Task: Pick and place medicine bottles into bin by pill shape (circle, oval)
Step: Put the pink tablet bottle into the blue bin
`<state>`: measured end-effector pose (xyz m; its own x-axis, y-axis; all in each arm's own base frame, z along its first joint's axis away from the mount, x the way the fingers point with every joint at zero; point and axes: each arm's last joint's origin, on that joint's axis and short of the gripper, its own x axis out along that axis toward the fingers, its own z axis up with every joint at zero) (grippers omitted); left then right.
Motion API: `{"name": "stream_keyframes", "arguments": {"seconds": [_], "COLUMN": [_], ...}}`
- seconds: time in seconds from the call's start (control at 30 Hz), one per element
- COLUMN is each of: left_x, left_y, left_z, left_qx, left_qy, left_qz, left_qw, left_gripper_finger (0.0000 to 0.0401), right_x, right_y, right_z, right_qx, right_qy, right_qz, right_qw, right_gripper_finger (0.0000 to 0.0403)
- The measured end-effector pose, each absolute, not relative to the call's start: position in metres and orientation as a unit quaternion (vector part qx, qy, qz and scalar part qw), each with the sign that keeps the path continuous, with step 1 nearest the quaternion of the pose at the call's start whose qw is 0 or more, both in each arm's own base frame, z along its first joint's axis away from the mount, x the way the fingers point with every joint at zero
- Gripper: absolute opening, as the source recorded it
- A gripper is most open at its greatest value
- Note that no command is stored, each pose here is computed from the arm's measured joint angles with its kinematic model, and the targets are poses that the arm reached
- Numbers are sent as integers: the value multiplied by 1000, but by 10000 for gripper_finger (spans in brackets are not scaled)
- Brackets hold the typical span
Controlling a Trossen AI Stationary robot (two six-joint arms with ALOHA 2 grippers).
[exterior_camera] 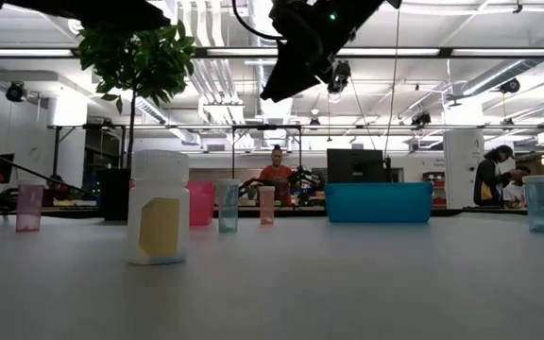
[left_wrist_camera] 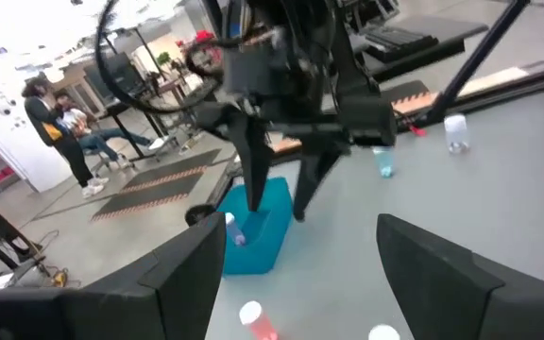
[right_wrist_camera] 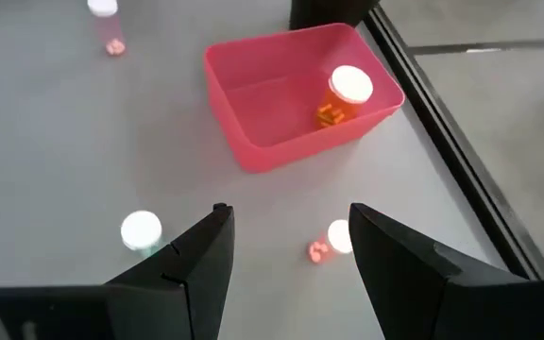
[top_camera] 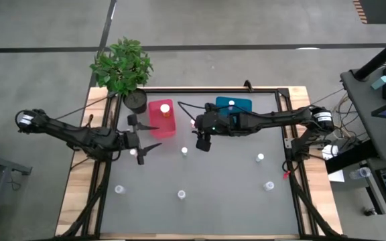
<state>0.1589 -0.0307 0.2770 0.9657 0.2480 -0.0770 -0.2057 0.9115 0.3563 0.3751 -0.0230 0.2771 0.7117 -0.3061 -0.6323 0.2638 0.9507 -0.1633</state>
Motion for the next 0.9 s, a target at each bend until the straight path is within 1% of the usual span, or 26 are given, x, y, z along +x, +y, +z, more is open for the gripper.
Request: {"name": "stream_keyframes", "arguments": {"seconds": [0.07, 0.43, 0.57, 0.8, 0.9], "left_x": [160, 157, 156, 156, 156], "left_y": [-31, -30, -30, -29, -29], "left_z": [273, 276, 277, 277, 277], "left_qx": [179, 179, 188, 190, 190], "left_qy": [70, 60, 59, 59, 60], "left_qz": [114, 118, 118, 122, 126], "left_qw": [975, 975, 973, 972, 972], "left_gripper_finger": [256, 256, 256, 256, 256], "right_x": [374, 375, 377, 393, 399], "right_y": [-23, -23, -28, -39, -45], "right_z": [277, 273, 271, 267, 268], "right_qx": [-21, -6, 13, 16, 16], "right_qy": [348, 351, 348, 369, 394], "right_qz": [-157, -163, -176, -187, -193], "right_qw": [924, 922, 921, 910, 898], "right_gripper_finger": [200, 200, 200, 200, 200]}}
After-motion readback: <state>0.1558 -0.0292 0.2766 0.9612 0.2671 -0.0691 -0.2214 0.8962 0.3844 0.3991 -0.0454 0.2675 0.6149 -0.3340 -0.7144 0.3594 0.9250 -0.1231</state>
